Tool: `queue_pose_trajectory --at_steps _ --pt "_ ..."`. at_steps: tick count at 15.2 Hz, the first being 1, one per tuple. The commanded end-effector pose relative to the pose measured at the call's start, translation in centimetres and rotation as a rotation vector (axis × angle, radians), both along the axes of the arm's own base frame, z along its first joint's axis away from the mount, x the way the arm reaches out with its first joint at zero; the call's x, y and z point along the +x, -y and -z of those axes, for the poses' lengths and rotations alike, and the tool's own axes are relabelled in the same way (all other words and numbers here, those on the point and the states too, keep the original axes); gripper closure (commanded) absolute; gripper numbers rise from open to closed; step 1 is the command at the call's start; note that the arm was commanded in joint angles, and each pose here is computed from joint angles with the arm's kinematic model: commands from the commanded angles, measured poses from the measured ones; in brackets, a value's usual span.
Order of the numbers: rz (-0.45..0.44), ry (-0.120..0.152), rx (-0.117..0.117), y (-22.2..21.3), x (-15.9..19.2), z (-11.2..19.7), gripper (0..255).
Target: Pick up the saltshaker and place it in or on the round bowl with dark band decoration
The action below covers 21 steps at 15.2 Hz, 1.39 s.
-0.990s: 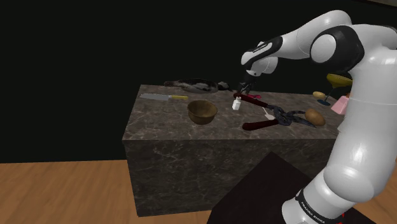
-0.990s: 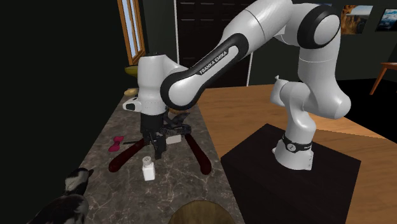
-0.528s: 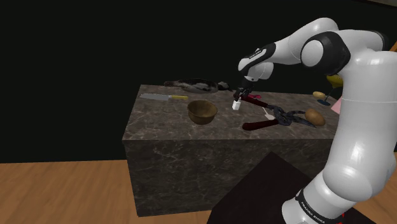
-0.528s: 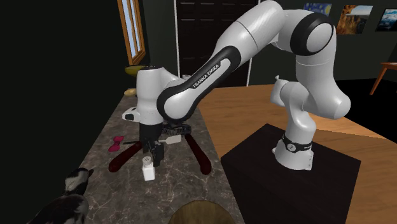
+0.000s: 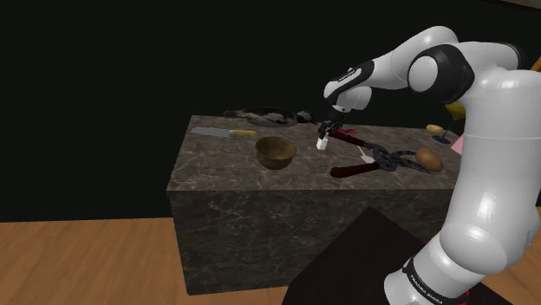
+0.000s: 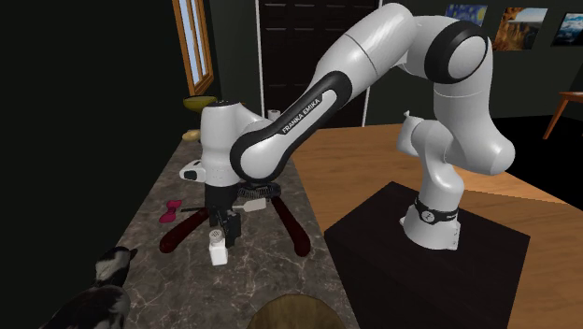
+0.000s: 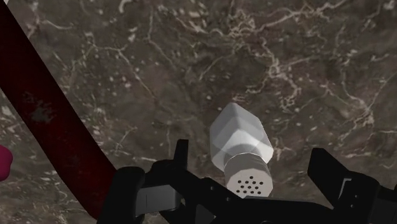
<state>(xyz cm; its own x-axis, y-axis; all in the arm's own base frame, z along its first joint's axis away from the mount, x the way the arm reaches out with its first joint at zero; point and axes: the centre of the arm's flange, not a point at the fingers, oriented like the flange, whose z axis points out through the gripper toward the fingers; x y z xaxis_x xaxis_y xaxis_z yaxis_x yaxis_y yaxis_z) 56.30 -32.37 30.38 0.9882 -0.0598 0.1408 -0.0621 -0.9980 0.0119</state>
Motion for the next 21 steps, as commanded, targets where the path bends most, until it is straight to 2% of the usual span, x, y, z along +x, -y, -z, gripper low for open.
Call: queue_pose_trajectory --at_steps 1,10,21 --pt "0.000 0.000 0.000 0.0 0.0 0.0 255" --pt "0.000 0.000 0.000 0.0 0.0 0.0 255" --pt "0.000 0.000 0.000 0.0 0.0 -5.8 255"
